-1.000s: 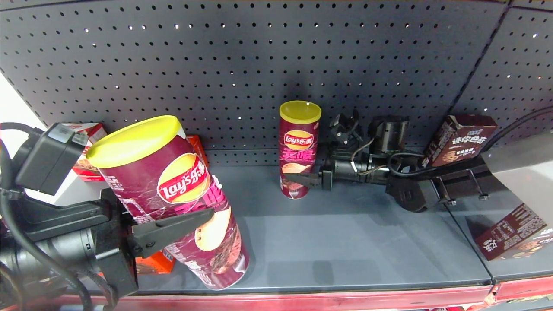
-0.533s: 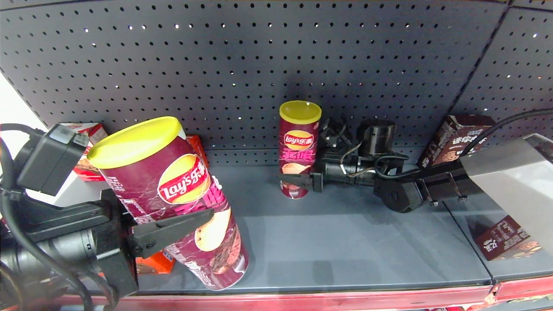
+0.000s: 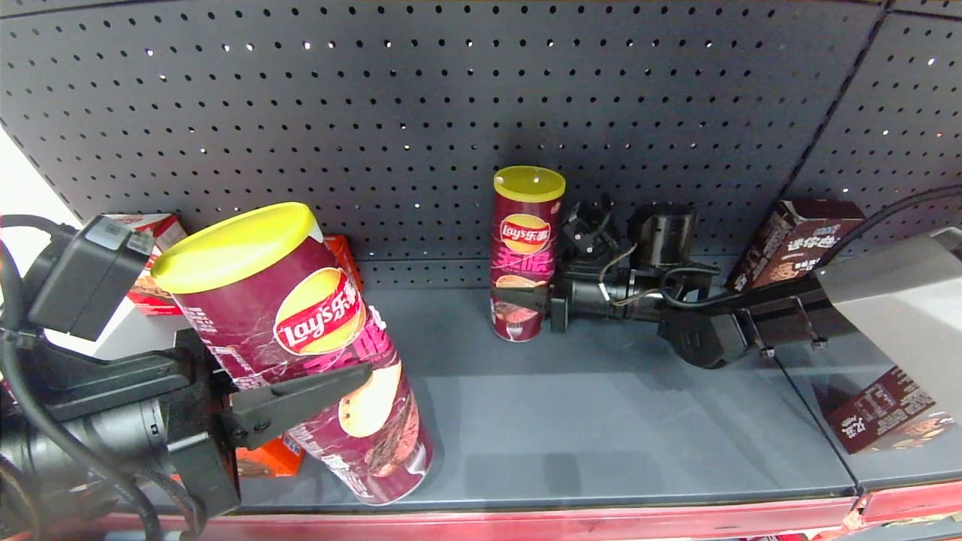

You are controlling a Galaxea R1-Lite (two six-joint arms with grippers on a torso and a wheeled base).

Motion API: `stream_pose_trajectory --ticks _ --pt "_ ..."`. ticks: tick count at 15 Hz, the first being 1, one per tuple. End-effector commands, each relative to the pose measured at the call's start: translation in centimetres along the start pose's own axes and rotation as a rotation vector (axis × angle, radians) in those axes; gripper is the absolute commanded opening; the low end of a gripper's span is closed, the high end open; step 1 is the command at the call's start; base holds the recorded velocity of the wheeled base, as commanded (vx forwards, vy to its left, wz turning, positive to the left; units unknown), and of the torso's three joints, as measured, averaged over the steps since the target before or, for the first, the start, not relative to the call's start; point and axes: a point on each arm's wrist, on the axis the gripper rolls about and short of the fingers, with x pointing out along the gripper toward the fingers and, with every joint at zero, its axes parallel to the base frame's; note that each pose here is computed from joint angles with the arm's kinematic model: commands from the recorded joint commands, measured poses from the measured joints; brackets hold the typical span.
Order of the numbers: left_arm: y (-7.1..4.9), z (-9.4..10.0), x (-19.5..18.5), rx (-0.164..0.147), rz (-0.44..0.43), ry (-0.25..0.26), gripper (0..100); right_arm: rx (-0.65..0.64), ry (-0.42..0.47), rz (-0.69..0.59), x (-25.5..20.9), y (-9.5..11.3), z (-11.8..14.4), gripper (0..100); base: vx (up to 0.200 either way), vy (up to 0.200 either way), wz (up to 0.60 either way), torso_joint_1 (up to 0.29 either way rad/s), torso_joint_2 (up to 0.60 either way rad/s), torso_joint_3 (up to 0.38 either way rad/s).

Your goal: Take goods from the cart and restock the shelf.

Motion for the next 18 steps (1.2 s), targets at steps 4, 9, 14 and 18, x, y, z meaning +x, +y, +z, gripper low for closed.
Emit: stream_pose_trajectory --ticks 4,9,14,18 --pt "0.0 0.0 0.0 0.001 0.001 -0.002 0 -0.059 -0.066 0.067 -3.5 5.5 4.9 0 0.0 0.0 0.0 0.0 0.0 0.0" --pt "0.0 0.1 0.0 0.001 0.003 -0.004 0 -0.042 -0.053 0.104 -5.7 10.2 1.8 0 0.0 0.0 0.0 0.0 0.0 0.0" --pt "0.3 0.1 -0.2 0.0 0.023 -0.007 0 0.002 -0.007 0.129 -6.6 11.8 -0.8 0 0.0 0.0 0.0 0.0 0.0 0.0" --pt "0.4 0.2 -0.2 0.0 0.024 -0.007 0 0.001 0.025 0.142 -6.0 11.6 -2.5 0 0.0 0.0 0.0 0.0 0.0 0.0"
